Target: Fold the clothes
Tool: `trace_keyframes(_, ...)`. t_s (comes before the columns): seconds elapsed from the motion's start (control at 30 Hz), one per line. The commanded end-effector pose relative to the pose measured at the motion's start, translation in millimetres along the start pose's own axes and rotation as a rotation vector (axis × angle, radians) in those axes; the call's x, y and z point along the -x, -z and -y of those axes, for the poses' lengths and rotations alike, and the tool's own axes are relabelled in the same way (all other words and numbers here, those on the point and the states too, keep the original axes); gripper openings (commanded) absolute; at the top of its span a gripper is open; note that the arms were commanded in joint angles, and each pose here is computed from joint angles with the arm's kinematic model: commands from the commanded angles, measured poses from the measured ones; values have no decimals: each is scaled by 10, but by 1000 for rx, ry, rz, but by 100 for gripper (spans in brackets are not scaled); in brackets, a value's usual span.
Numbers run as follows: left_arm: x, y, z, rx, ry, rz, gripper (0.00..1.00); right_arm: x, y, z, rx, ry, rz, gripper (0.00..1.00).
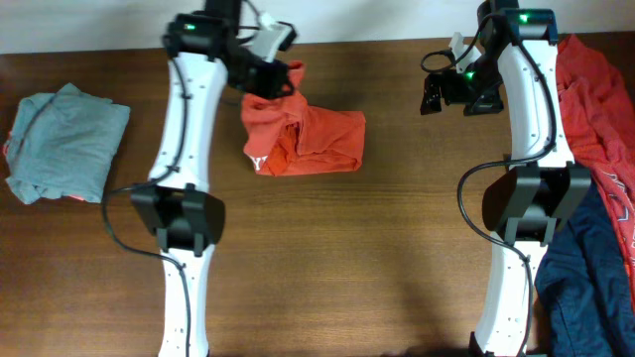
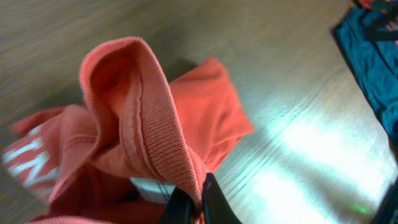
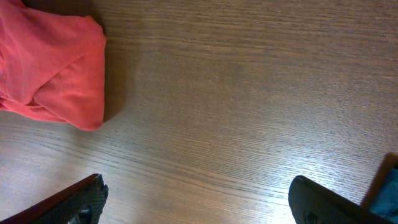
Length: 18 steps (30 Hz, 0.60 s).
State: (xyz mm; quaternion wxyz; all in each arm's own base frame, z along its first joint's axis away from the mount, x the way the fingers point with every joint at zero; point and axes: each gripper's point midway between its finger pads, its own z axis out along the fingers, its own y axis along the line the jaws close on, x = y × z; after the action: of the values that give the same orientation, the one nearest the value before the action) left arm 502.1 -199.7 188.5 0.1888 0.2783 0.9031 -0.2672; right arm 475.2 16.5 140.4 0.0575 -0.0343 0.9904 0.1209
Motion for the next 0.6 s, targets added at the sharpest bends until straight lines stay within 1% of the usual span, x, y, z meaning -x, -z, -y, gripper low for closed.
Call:
trace_keyframes(0.0, 92, -168, 321, 2, -75, -7, 1, 78, 227, -64, -1, 25, 70, 98)
trace_keyframes(0.1, 104, -296, 491, 12, -113, -24, 1, 165, 392, -93, 26, 28, 130, 98)
trace_keyframes(0.17, 105, -357, 553, 26, -114, -34, 0, 246, 596, -118, 65, 28, 197, 98)
trace_keyframes(0.2, 93, -425, 622, 23, -127, -45, 0, 317, 823, -89, 84, 1, 269, 98)
trace_keyframes(0.23, 88, -455, 654, 19, -132, -49, 1, 333, 879, -77, 87, -4, 287, 98)
trace_keyframes(0.27, 72, -509, 704, 12, -139, -59, 1, 386, 1098, -21, 97, -27, 357, 98)
trace_keyframes(0.4, 25, -704, 792, -6, -155, -85, 0, 433, 1718, 206, 137, -92, 545, 98)
trace_keyframes(0.43, 11, -758, 816, -12, -159, -92, 1, 420, 1826, 283, 146, -113, 576, 98)
trace_keyframes(0.57, -58, -1002, 942, -57, -170, -120, 0, 361, 1958, 516, 156, -163, 609, 98)
